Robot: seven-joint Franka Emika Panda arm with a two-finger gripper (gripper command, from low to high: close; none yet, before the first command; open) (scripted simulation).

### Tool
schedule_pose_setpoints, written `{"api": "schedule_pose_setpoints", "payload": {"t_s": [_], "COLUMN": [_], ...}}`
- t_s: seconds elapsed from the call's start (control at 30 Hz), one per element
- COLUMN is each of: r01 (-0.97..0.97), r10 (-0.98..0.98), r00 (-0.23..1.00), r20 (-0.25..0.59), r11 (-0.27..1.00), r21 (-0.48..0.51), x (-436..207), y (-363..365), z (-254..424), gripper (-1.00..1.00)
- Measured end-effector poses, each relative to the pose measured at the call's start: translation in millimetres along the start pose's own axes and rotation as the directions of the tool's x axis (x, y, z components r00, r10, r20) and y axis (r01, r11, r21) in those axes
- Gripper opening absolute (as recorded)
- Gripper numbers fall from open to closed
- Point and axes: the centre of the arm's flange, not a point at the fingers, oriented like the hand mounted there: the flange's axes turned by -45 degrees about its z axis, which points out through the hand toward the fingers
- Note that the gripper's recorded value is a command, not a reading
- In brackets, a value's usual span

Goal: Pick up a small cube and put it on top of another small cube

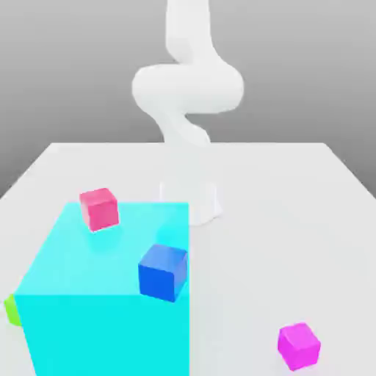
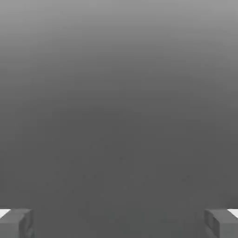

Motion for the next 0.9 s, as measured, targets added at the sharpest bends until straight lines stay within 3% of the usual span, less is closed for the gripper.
{"api": "schedule_pose_setpoints", "payload": {"t_s": [0.4, 0.9], "r01": [0.132, 0.221], "r10": [-0.132, -0.301], "r00": [0.94, 0.725], "r20": [0.315, 0.619], "r11": [0.991, 0.954], "r21": [0.019, 0.205], "x": [-57, -255], "y": [-75, -169], "z": [221, 405], "gripper": [0.0, 0.0]}}
